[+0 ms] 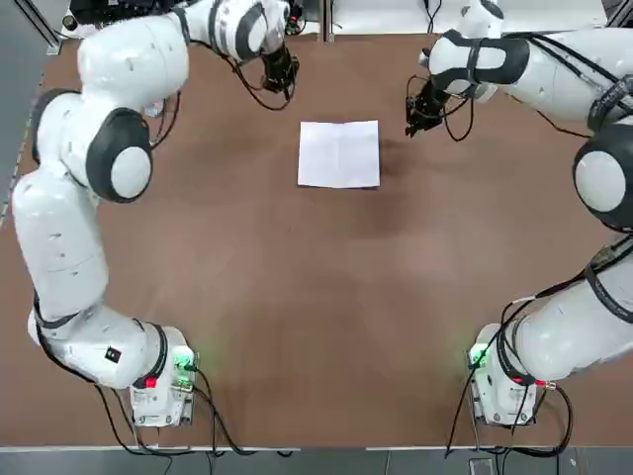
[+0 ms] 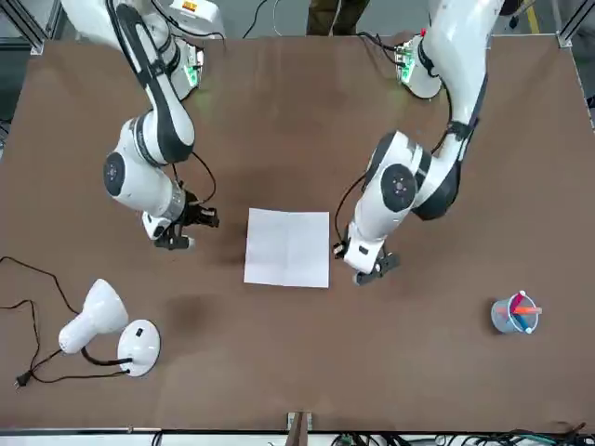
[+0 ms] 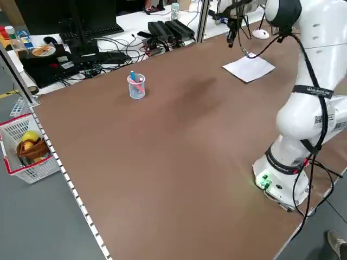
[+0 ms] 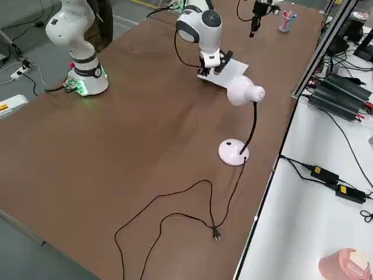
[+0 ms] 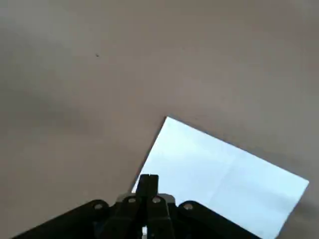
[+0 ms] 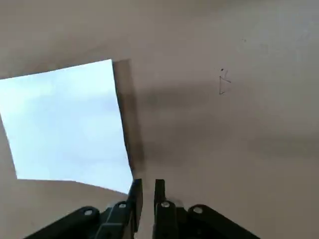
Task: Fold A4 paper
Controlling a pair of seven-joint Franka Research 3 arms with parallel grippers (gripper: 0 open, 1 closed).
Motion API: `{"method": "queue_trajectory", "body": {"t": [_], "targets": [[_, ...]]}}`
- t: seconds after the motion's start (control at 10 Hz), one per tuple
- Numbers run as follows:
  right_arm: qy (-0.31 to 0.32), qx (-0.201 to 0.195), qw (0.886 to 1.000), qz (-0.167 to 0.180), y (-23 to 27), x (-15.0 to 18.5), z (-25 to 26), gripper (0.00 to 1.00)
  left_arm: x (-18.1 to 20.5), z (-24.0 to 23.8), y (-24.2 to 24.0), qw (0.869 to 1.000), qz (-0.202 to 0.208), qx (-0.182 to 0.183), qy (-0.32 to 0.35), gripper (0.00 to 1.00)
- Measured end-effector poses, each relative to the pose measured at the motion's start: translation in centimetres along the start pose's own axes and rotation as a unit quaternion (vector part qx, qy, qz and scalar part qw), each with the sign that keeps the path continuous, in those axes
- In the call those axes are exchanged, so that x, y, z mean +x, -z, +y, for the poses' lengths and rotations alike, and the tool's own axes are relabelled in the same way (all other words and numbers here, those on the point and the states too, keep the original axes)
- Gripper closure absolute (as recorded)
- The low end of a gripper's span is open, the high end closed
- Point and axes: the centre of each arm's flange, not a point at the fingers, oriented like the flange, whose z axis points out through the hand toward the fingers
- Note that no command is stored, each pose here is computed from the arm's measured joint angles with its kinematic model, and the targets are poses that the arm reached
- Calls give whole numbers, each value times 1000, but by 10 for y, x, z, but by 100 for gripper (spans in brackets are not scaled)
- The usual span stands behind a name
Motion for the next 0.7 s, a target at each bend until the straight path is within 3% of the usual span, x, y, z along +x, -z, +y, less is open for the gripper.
{"method": "queue_trajectory", "body": {"t": [0.2, 0.7], "targets": [[-8, -6, 1000, -4, -21, 4, 8, 94, -8, 16, -34, 1000, 10, -5, -3, 99], [4, -14, 999, -44, -78, -12, -2, 98, -3, 16, -79, 999, 27, -22, -6, 99]]}}
